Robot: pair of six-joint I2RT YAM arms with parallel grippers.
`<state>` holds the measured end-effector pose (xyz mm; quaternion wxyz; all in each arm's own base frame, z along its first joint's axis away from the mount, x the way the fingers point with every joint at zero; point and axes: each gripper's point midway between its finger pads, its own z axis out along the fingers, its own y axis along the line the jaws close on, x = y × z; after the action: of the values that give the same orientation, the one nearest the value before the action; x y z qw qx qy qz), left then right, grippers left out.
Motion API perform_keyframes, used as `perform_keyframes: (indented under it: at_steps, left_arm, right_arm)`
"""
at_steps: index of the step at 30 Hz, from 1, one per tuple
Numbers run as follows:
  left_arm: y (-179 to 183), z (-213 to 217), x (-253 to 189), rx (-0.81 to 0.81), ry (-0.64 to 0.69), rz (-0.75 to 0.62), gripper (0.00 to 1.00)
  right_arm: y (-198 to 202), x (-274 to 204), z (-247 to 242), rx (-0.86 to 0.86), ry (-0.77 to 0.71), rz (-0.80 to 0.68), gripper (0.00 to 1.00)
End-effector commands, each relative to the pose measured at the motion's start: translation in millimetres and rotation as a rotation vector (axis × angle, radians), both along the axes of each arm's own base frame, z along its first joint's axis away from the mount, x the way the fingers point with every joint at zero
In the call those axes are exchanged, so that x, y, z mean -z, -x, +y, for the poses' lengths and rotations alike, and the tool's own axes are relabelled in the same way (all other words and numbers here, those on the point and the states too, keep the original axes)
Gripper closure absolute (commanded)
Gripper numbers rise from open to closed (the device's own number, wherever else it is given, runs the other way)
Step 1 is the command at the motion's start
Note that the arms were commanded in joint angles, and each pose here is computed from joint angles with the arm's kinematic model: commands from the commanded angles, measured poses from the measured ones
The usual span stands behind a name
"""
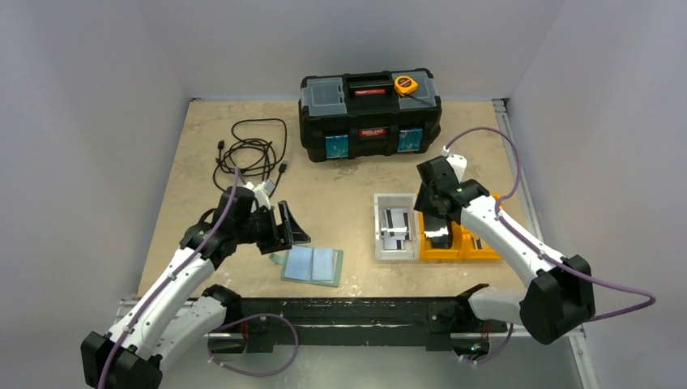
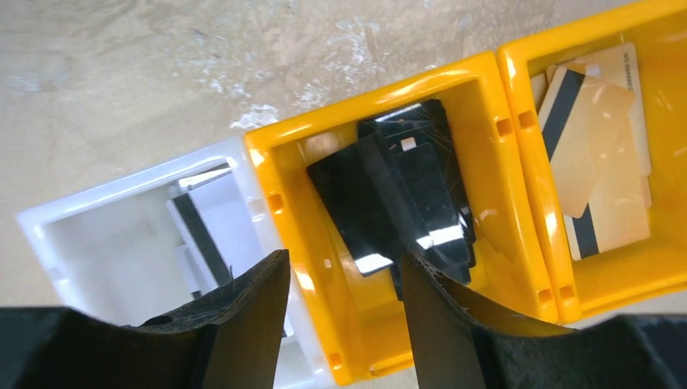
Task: Take the credit cards out of the card holder
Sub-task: Place the credit card in the storage box, then remove the credit card from the card holder.
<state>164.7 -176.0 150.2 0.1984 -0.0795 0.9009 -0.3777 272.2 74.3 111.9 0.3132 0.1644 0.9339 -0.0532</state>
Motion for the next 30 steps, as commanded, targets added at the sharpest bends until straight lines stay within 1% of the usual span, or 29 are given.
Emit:
perform_keyframes:
  at_steps: [1, 3, 5, 8, 12, 18, 25, 30]
  left_arm:
    - [-1.0, -8.0, 14.8, 0.015, -0.102, -0.018, 0.3]
    - [3.0, -16.5, 23.4, 0.046, -0.162, -0.019, 0.33]
    - [3.9, -22.5, 33.0, 0.064, -0.216, -0.011, 0.38]
    - [3.6, -30.0, 45.2, 0.088, -0.312, -0.018, 0.43]
    - [2.9, -41.0, 58.0, 0.132, -0.467, -0.035, 0.45]
    - [2.2, -57.0, 73.2, 0.188, -0.651, -0.067, 0.46]
    - [3.6, -70.5, 92.9, 0.238, -0.751, -0.065, 0.47]
    - [11.0, -76.2, 113.9, 0.272, -0.762, -0.029, 0.47]
  right_arm:
    - [-14.3, -40.0, 23.3, -0.084, -0.128, -0.121, 0.48]
    - [-12.3, -45.7, 36.0, -0.134, -0.193, -0.141, 0.47]
    - [-9.6, -48.1, 43.9, -0.161, -0.241, -0.154, 0.46]
    - [-4.4, -48.6, 54.8, -0.194, -0.299, -0.16, 0.46]
    - [1.9, -44.3, 63.7, -0.218, -0.333, -0.156, 0.46]
    - [8.8, -37.9, 74.3, -0.244, -0.361, -0.147, 0.46]
    - [12.8, -34.9, 80.1, -0.261, -0.372, -0.144, 0.46]
    - [15.9, -33.4, 86.7, -0.276, -0.382, -0.142, 0.46]
